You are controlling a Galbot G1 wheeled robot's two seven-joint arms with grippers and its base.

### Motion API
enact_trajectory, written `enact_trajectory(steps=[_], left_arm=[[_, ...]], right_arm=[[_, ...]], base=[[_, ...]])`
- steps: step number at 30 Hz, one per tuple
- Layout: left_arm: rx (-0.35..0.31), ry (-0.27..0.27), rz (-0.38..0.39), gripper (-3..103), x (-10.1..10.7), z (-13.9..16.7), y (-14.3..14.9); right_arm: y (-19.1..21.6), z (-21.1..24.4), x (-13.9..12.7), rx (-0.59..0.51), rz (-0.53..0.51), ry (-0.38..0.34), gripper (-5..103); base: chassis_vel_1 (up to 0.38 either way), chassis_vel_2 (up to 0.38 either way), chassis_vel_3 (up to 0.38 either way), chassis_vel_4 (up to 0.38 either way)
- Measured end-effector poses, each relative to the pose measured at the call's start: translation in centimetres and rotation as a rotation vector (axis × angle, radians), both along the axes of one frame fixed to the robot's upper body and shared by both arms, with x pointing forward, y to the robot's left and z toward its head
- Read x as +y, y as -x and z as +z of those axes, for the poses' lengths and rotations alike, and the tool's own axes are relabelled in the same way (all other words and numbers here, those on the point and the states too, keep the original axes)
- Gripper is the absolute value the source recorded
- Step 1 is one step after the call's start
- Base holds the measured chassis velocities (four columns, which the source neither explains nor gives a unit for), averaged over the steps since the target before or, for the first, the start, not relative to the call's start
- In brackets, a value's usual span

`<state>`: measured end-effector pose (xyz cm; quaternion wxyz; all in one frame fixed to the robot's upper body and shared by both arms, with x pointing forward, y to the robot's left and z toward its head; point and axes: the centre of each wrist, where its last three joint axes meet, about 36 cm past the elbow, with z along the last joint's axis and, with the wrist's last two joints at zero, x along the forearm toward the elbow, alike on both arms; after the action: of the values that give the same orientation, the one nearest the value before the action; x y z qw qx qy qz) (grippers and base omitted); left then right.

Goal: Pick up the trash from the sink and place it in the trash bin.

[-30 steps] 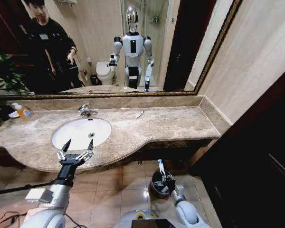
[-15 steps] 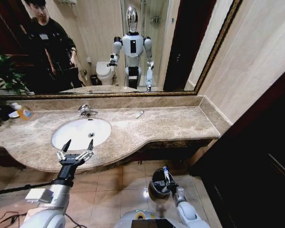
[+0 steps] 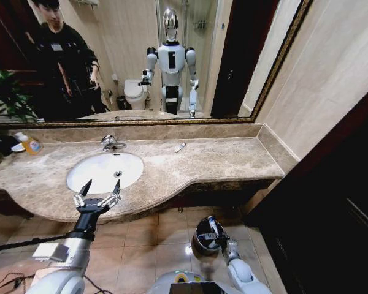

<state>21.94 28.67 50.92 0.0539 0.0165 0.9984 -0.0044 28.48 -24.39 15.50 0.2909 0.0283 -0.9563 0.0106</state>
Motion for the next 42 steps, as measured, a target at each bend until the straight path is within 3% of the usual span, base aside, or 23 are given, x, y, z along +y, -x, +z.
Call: enact_trajectory(steps=[1,4,7,8,11,25,31,42], left_arm=[[0.0,0.0,0.0,100,0.0,0.0,0.0],[0.0,0.0,0.0,100,0.0,0.0,0.0],[0.0,0.0,0.0,100,0.0,0.0,0.0],[0.0,0.0,0.0,100,0.0,0.0,0.0],[0.0,0.0,0.0,100,0.0,0.0,0.0],[0.0,0.0,0.0,100,0.0,0.0,0.0],[0.0,0.0,0.0,100,0.0,0.0,0.0],[0.0,0.0,0.0,100,0.0,0.0,0.0]], right_arm=[[0.0,0.0,0.0,0.0,0.0,0.0,56],[0.1,0.0,0.1,-0.004,0.004,0.003,73],[0.2,-0.1,0.1,-0.005,0.005,0.003,73],[0.2,-0.1,0.2,-0.005,0.005,0.002,84],[0.2,-0.2,0.4,-0.005,0.003,-0.002,97],[0.4,0.0,0.7,0.003,0.0,-0.009,100],[0.6,3.1,0.6,0.0,-0.018,-0.026,100],[1.9,12.0,0.4,-0.223,0.001,-0.091,100]], base=[[0.0,0.0,0.0,0.0],[0.0,0.0,0.0,0.0],[0.0,0.0,0.0,0.0],[0.0,0.0,0.0,0.0],[0.0,0.0,0.0,0.0],[0.0,0.0,0.0,0.0],[0.0,0.0,0.0,0.0],[0.0,0.0,0.0,0.0]])
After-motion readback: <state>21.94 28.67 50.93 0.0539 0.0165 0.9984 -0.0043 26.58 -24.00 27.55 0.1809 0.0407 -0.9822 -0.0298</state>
